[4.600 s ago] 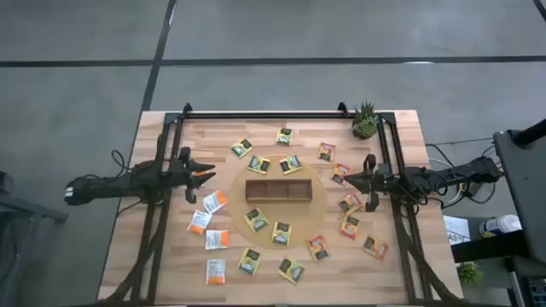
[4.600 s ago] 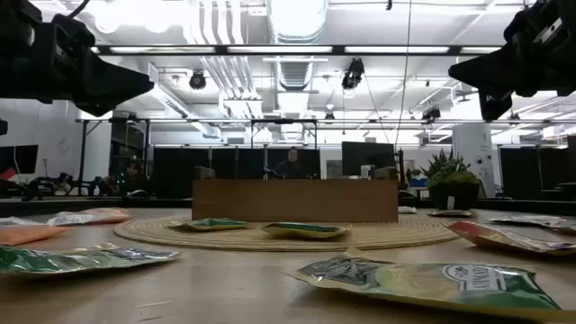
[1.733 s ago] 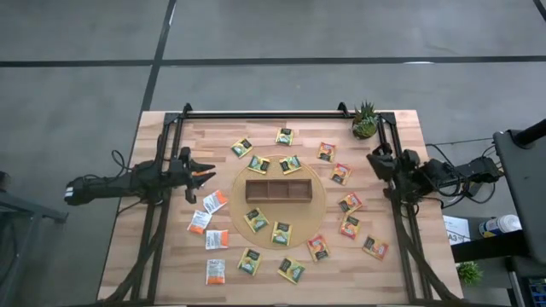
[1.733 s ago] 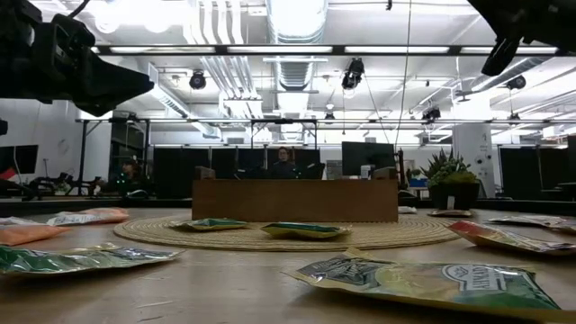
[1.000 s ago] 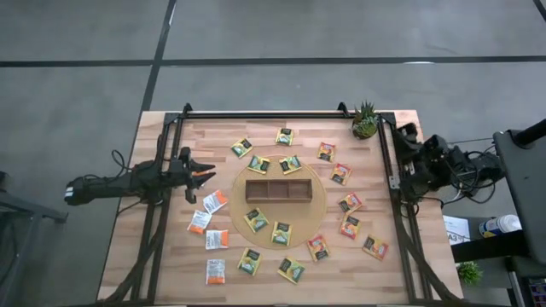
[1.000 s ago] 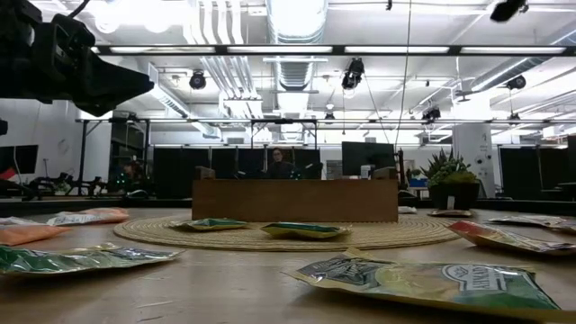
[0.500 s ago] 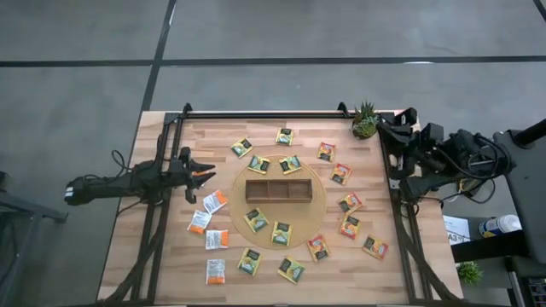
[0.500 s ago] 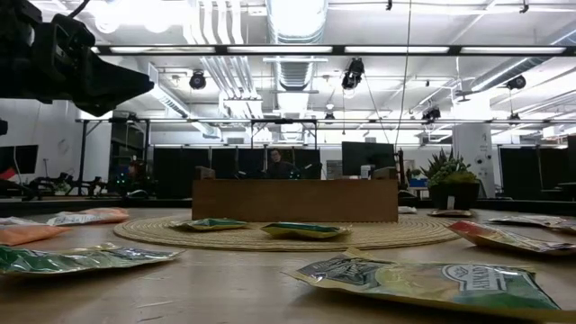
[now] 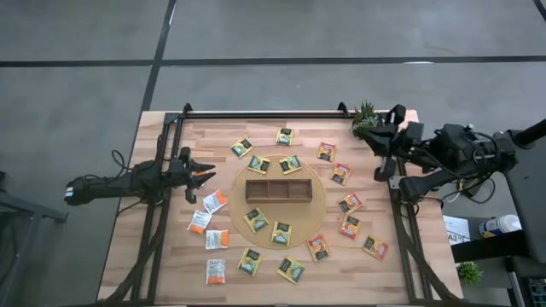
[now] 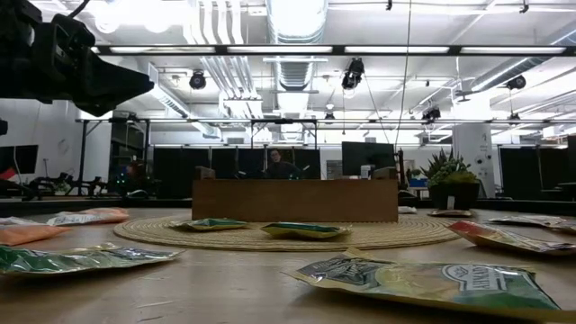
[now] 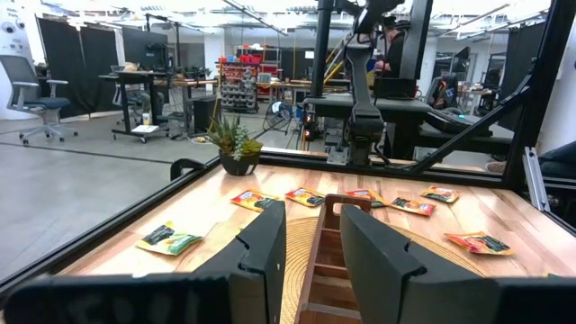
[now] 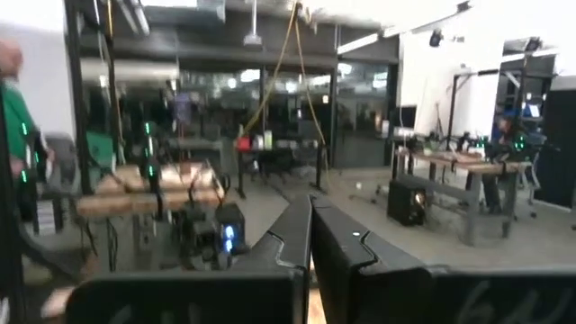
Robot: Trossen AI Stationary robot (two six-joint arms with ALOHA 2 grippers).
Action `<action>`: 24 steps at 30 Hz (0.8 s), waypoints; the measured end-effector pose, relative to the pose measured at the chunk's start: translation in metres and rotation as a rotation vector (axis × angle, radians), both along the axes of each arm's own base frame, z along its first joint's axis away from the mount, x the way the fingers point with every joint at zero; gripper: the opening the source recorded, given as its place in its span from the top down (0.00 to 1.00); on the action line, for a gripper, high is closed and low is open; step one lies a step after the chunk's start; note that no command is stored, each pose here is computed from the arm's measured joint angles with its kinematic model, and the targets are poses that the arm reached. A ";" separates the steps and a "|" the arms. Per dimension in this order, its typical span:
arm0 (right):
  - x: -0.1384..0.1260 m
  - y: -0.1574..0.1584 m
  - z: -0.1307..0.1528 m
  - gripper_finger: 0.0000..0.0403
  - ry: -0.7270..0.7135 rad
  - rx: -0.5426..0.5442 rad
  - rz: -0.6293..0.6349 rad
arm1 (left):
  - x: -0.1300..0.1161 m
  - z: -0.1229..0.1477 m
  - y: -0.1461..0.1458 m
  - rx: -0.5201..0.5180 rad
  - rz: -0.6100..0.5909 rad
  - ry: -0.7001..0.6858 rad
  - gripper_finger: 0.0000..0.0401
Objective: Pick & Place Tea
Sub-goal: Put the orange tea bag into the right section of the wooden organizer
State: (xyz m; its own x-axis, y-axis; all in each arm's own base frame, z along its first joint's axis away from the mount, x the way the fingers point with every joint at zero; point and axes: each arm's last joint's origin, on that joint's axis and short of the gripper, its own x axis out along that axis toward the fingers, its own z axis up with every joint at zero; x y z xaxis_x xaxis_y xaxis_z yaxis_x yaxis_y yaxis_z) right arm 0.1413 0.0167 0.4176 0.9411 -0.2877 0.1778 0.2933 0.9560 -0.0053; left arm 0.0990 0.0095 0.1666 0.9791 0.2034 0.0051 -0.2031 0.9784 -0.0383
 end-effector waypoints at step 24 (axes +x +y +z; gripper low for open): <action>0.062 0.011 -0.003 0.98 0.565 0.034 -0.121 | 0.000 0.000 0.000 0.000 0.000 0.000 0.74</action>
